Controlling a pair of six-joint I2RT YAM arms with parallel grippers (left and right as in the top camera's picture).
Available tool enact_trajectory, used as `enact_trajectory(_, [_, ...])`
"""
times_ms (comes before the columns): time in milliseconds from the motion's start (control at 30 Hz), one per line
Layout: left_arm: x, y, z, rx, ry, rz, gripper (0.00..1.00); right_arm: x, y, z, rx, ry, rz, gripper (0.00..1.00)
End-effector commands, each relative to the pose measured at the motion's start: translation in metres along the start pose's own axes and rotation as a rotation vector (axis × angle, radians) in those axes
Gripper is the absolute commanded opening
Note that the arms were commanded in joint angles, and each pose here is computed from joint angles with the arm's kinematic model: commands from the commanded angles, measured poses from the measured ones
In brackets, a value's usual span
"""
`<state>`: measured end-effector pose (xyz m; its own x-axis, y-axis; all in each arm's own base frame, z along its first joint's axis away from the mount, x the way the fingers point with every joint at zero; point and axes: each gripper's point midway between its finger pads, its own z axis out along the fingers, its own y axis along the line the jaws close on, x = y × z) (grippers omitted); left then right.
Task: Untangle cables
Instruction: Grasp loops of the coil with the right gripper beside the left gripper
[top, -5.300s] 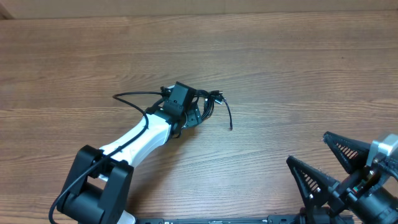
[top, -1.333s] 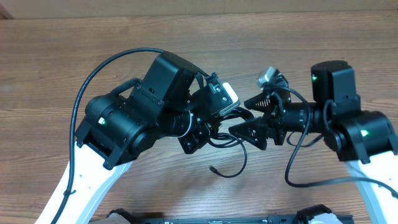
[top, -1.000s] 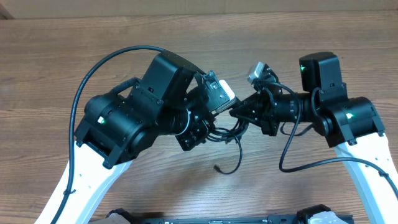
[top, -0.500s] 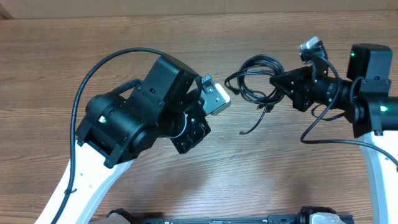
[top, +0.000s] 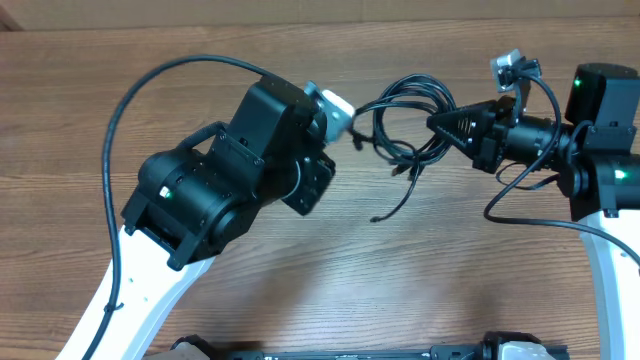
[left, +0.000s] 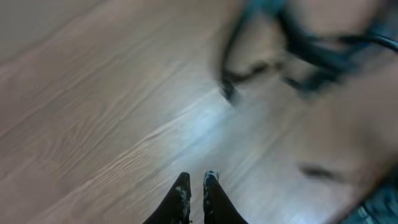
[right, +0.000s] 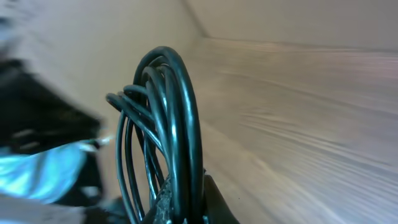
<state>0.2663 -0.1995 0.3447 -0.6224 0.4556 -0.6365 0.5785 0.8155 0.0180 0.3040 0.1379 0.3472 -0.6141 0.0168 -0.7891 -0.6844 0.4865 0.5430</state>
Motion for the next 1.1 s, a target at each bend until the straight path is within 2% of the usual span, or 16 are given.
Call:
enact_trajectory(0, [-0.003, 0.030, 0.006, -0.179, -0.005, -0.132, 0.09, -0.012, 0.045, -0.009, -0.196, -0.019, 0.034, 0.04])
enact_trajectory(67, [-0.008, 0.029, 0.013, -0.178, -0.013, -0.133, 0.12, -0.012, 0.060, -0.013, -0.260, -0.020, 0.028, 0.04])
enact_trajectory(200, [-0.026, 0.024, 0.016, -0.144, -0.076, -0.147, 0.22, -0.012, 0.059, -0.013, -0.246, -0.021, 0.021, 0.04])
enact_trajectory(233, [-0.030, 0.021, 0.017, -0.129, -0.089, -0.137, 0.23, -0.012, 0.057, -0.012, -0.231, -0.021, 0.023, 0.04])
enact_trajectory(300, [-0.036, 0.022, 0.016, -0.131, -0.116, -0.140, 0.33, -0.013, 0.043, -0.009, -0.154, -0.025, 0.025, 0.04])
enact_trajectory(400, [-0.044, 0.023, 0.013, -0.133, -0.152, -0.145, 0.39, -0.014, 0.022, -0.007, -0.034, -0.030, 0.029, 0.04])
enact_trajectory(500, [-0.056, 0.021, 0.002, -0.117, -0.219, -0.148, 0.53, -0.013, 0.007, -0.004, 0.016, -0.024, 0.045, 0.04])
enact_trajectory(600, [-0.063, 0.020, -0.006, -0.102, -0.260, -0.151, 0.56, -0.011, -0.004, 0.001, 0.032, -0.013, 0.064, 0.04])
enact_trajectory(800, [-0.074, -0.027, -0.015, 0.153, -0.307, 0.010, 0.57, -0.008, -0.010, 0.017, -0.016, 0.019, 0.086, 0.04])
enact_trajectory(1067, [-0.051, -0.021, 0.003, 0.109, -0.195, 0.079, 0.56, -0.013, 0.038, 0.027, -0.243, 0.029, 0.024, 0.04])
